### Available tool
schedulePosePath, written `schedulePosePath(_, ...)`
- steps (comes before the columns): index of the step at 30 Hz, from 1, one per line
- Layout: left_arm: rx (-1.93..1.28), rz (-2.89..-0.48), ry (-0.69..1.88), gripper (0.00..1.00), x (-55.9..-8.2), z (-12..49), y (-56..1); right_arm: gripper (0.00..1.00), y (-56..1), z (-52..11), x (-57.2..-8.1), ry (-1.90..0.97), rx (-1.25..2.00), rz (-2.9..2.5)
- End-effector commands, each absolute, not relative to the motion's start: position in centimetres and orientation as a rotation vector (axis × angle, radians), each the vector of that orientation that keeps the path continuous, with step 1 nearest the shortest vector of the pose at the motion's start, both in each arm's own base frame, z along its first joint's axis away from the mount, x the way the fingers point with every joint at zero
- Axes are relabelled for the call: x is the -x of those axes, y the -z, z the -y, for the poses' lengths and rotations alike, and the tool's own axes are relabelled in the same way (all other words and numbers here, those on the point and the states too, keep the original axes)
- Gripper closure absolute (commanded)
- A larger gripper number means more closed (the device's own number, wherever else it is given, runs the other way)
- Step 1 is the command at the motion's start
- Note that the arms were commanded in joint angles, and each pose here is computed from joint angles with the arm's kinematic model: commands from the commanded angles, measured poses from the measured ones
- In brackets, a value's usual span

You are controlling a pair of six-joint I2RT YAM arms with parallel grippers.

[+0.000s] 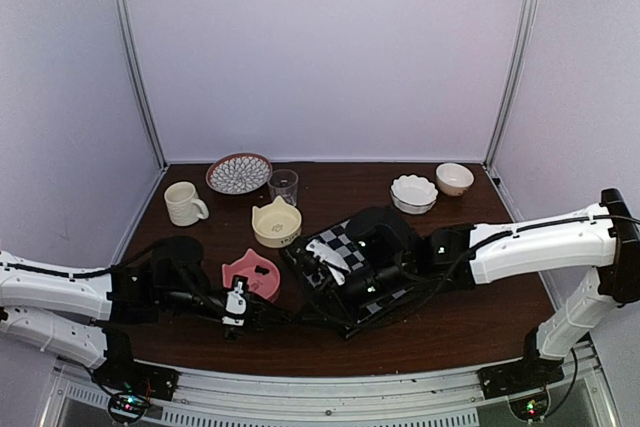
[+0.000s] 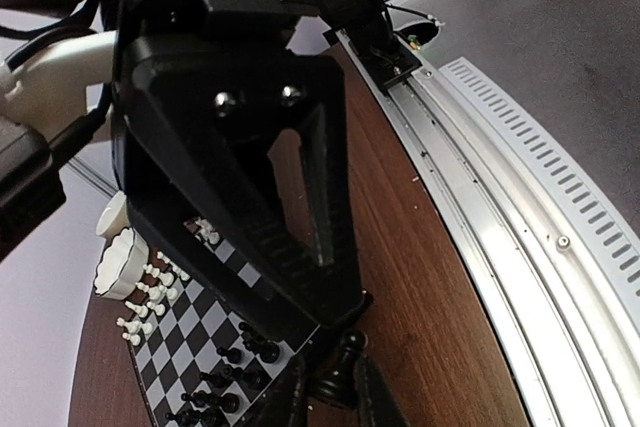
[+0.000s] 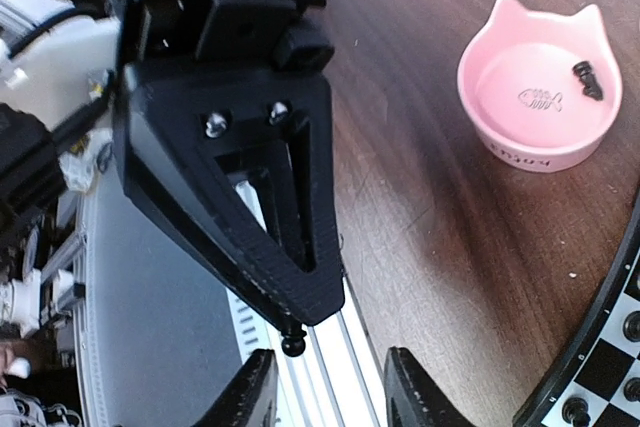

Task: Set up the chess pieces on the board
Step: Pass from the right arm to the left, then pass from the left arm to the right

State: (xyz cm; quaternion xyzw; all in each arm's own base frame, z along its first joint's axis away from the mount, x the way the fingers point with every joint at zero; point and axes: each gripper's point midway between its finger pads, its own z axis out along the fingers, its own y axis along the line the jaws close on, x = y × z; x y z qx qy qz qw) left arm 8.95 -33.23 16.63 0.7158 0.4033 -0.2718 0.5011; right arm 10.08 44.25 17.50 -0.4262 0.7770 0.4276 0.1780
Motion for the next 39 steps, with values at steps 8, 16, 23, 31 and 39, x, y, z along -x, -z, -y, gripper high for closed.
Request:
schedulePosePath(8, -1.448, -0.954, 0.665, 1.0, -11.0, 34.4, -21.8, 0.53, -22.6, -42.5, -13.5, -1.324, 0.751, -1.973)
schedulePosePath(16, -1.4, -0.93, 0.648, 1.0, -11.2, 33.9, -23.0, 0.56, -22.9, -43.4, -12.7, -1.472, 0.713, -1.953)
schedulePosePath(23, -1.388, -0.921, 0.648, 1.0, -11.1, 33.7, -23.1, 0.59, -23.3, -44.4, -12.1, -1.605, 0.688, -1.911)
schedulePosePath(31, -1.383, -0.915, 0.648, 1.0, -11.0, 33.4, -23.1, 0.88, -23.2, -44.7, -12.1, -1.62, 0.68, -1.915)
schedulePosePath(39, -1.377, -0.922, 0.636, 1.0, -11.2, 33.2, -22.9, 0.79, -23.1, -45.2, -12.0, -1.647, 0.68, -1.932)
